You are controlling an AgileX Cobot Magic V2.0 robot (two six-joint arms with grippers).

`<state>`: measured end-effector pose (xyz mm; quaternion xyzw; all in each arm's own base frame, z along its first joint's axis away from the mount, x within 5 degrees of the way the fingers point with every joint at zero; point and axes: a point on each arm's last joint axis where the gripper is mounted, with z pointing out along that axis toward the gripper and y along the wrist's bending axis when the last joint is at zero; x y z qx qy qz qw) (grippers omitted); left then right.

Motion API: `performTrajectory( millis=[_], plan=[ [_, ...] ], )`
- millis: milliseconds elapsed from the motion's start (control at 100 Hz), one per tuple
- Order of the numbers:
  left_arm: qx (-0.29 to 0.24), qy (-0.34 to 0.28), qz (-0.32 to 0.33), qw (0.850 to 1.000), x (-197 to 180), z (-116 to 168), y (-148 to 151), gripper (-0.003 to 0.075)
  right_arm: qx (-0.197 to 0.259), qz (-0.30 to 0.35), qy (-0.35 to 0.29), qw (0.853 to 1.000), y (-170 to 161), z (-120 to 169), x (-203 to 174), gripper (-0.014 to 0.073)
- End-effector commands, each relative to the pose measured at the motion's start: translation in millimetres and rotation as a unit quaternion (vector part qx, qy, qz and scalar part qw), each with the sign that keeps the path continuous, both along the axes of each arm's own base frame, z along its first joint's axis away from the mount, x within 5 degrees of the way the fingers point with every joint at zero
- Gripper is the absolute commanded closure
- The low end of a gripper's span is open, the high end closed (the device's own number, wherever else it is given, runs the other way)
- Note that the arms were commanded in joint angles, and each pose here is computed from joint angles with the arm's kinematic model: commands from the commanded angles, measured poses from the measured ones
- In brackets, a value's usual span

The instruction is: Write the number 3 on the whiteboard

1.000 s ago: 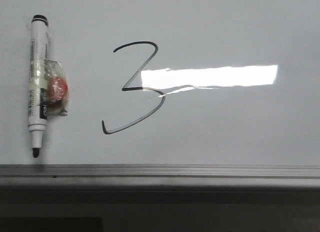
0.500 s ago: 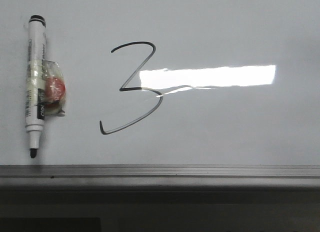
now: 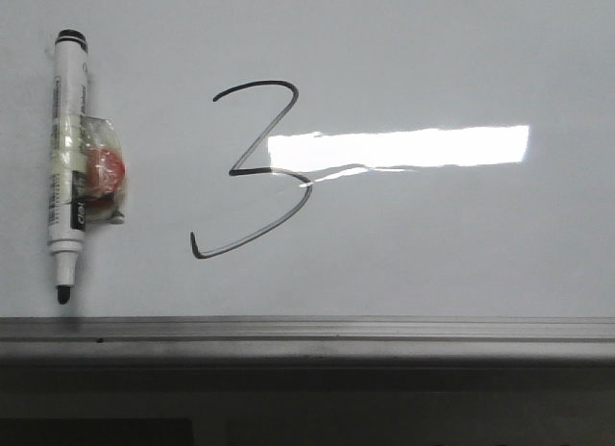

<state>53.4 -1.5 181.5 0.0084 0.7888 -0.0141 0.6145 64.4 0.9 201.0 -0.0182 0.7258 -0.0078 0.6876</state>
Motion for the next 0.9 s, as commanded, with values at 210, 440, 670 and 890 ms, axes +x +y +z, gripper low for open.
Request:
performTrajectory(
  millis=[210, 440, 670, 890],
  plan=[
    [-0.007, -0.025, 0.002, 1.000, 1, -4, 0, 0.0741, 0.006, -0.020, 0.043, 0.999, -2, -17, -7, 0.0660],
    [-0.007, -0.025, 0.002, 1.000, 1, -4, 0, 0.0741, 0.007, -0.023, 0.092, 0.995, -3, -26, -11, 0.0660],
    [-0.007, -0.025, 0.002, 1.000, 1, -4, 0, 0.0741, 0.007, -0.023, 0.092, 0.995, -3, -26, -11, 0.0660],
    [-0.007, -0.025, 0.002, 1.000, 1, -4, 0, 0.0741, 0.007, -0.023, 0.092, 0.995, -3, -26, -11, 0.0660]
  ],
)
